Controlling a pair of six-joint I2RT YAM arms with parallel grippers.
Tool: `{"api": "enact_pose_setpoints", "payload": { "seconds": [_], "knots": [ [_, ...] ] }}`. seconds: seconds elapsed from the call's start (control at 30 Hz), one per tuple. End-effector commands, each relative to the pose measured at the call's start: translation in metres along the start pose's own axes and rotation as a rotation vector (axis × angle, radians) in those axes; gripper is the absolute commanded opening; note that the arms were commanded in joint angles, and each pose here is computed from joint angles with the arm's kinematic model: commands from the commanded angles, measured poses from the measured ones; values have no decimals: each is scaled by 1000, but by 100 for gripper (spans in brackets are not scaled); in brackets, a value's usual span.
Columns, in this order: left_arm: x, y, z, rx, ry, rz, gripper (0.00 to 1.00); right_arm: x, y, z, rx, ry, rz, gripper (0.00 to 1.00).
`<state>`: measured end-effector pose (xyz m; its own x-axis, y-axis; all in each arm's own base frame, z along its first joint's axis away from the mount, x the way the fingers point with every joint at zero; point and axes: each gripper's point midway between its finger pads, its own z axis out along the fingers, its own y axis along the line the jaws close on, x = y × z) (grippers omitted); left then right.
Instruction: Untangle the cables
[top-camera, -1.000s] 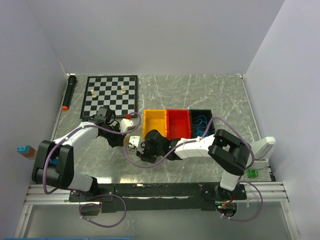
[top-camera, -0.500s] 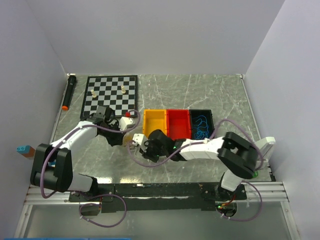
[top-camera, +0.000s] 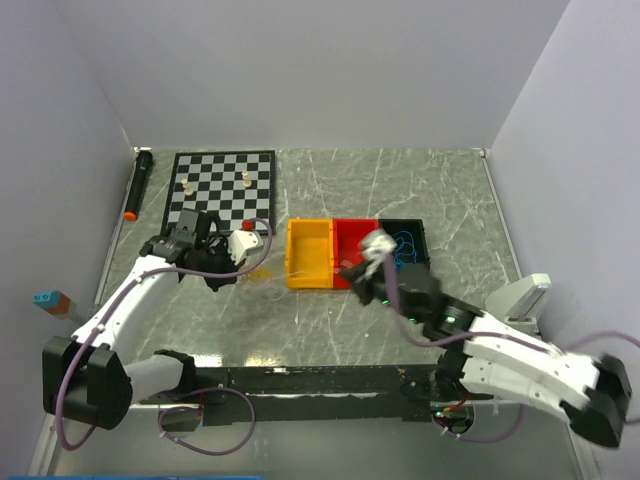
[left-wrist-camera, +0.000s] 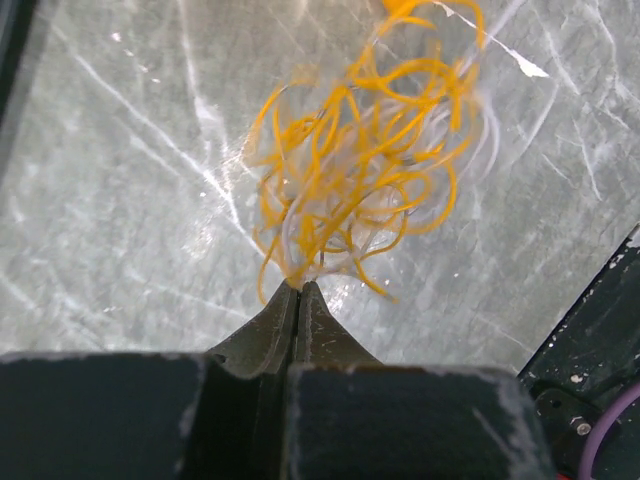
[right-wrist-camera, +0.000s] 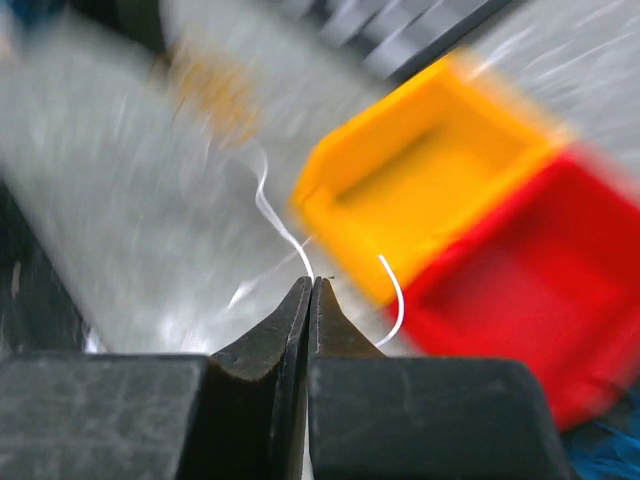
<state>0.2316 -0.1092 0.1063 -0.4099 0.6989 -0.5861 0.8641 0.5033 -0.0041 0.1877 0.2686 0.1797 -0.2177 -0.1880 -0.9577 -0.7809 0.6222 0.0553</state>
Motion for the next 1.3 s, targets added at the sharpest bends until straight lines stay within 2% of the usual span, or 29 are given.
{"api": "enact_pose_setpoints", "payload": {
  "seconds": [0.0,0.07,0.13,0.37,0.53,0.8,0.93,1.27],
  "knots": [
    [-2,1,-14,-47,1,23,1,-79,-62,-60,259,-300,137,0],
    [1,2,-14,-62,4,23,1,-119,-83,-102,347,-457,162,0],
    [2,1,-14,-68,2,25,1,-145,-99,-130,431,-534,149,0],
    [10,3,-11,-88,21,22,1,-191,-137,-187,706,-616,107,0],
    [35,9,-3,-139,89,46,1,-216,-145,-207,775,-676,88,0],
    [70,17,13,-196,200,74,1,-264,-132,-226,710,-768,50,0],
    [50,10,11,-151,143,49,1,-274,-122,-220,642,-776,43,0],
    [7,-14,-3,-50,46,52,1,-280,-120,-202,611,-743,9,0]
  ]
}}
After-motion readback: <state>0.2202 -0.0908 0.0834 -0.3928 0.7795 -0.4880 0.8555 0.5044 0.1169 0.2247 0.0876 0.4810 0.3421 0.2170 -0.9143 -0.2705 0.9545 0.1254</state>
